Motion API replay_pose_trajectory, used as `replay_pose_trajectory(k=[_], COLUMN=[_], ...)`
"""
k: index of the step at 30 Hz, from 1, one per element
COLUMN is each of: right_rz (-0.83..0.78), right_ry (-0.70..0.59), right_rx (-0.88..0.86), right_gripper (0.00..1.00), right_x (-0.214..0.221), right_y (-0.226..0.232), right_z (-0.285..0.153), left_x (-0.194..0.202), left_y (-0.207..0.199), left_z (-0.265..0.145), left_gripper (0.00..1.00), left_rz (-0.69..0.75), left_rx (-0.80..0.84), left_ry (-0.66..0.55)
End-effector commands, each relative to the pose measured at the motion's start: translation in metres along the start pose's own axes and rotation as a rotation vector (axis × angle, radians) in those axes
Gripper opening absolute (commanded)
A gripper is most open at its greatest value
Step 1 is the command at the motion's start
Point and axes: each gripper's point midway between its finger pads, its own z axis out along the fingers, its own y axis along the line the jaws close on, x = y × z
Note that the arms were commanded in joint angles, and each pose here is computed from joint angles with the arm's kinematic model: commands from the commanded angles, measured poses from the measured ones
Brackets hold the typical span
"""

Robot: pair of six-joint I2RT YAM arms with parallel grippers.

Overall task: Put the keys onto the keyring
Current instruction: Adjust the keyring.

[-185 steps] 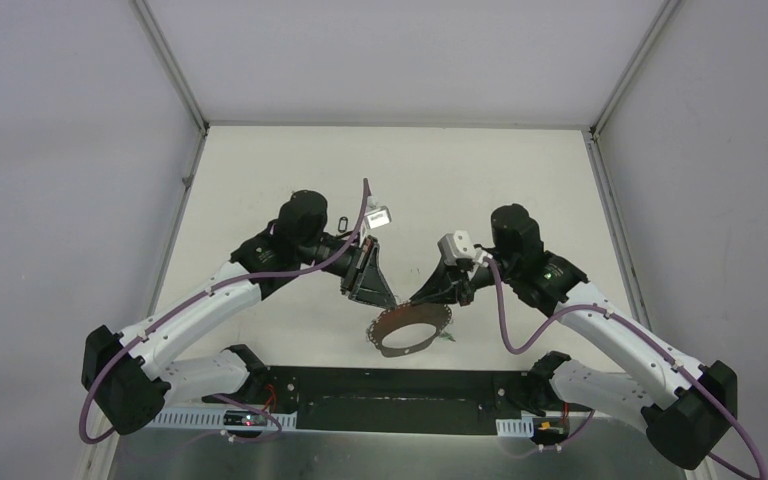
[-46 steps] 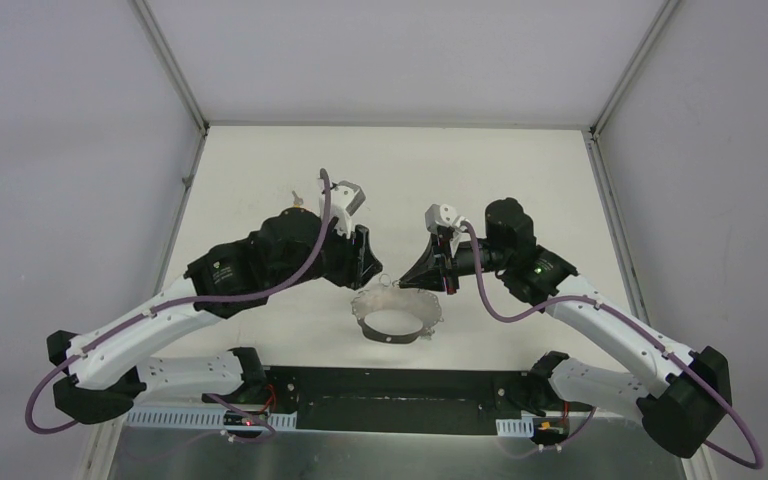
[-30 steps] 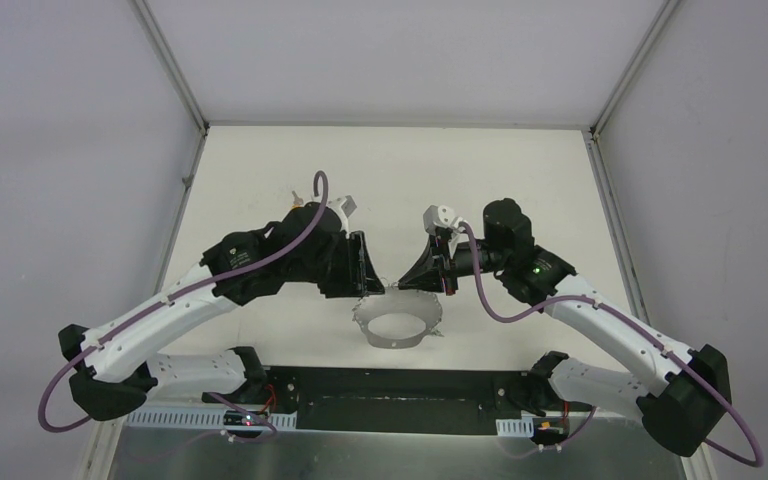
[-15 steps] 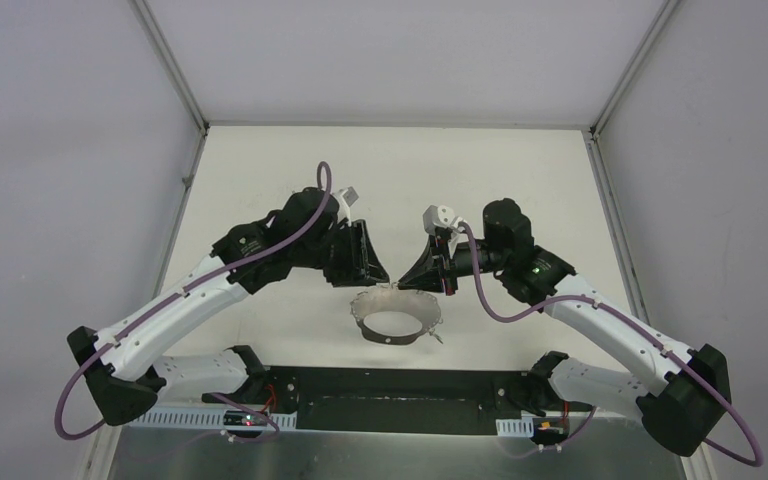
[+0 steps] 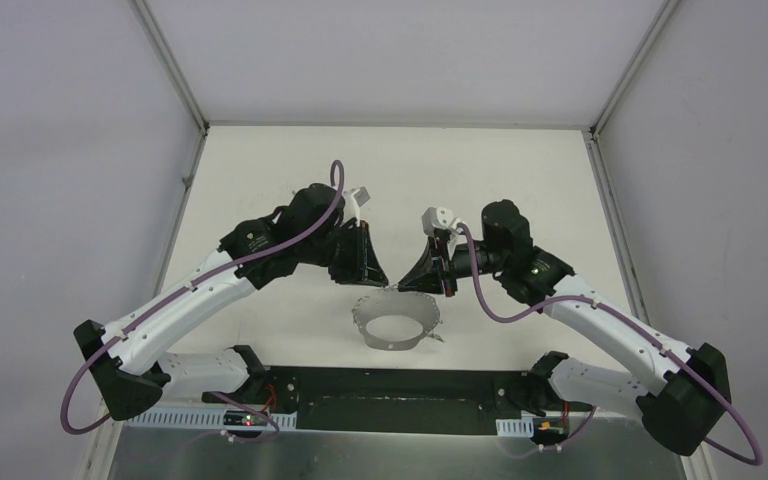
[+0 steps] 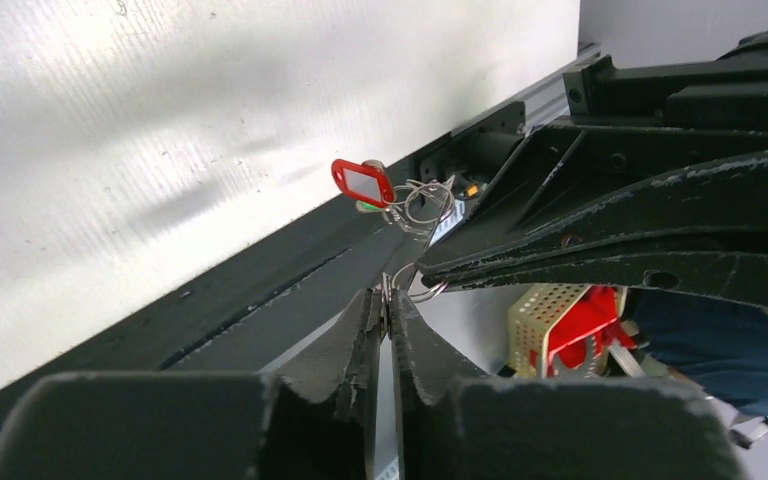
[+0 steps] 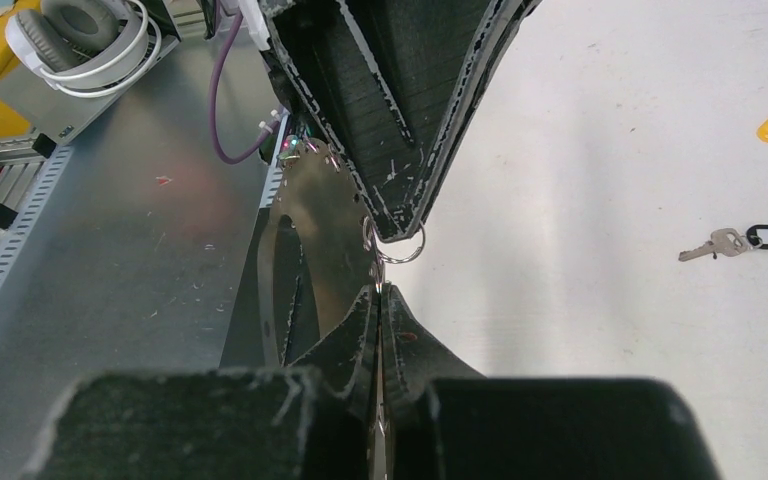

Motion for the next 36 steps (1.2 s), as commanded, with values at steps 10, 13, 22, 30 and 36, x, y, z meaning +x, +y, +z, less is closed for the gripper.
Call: replay_pose_trajectory(k=[10, 13, 22, 30, 36], right_rz=[-0.056, -0.073, -0.204, -0.255, -0.234], right_ry=[-0.037, -0.040, -0.088, -0.157, -0.191], right_rx=[-0.011, 0.007, 0.086, 0.018, -0.059], right_gripper=[0.09, 0.43, 0.88, 0.74, 0.53], right_x=[-0.016, -0.019, -0.049, -0.087, -0.097], right_y=[0.001, 0.000, -0.003, 0.006, 0.012], right_z=[0.002, -0.001, -0.012, -0.008, -0.001], left_x=[-0.015, -0.023, -0.032, -0.017, -0.009], left_y=[-0.022, -0.028, -0.049, -0.051, -0.052], left_z=[-0.020, -0.027, -0.054, -0.071, -0.079], left_gripper=[0.00, 0.00, 0.00, 0.00, 0.00], left_rz=[0.230, 0.327, 0.716, 1.118, 1.266], left_rx=[0.058, 0.065, 0.153, 0.265, 0.315], left_ry=[-0.039, -0.072, -0.136, -0.144, -0.164])
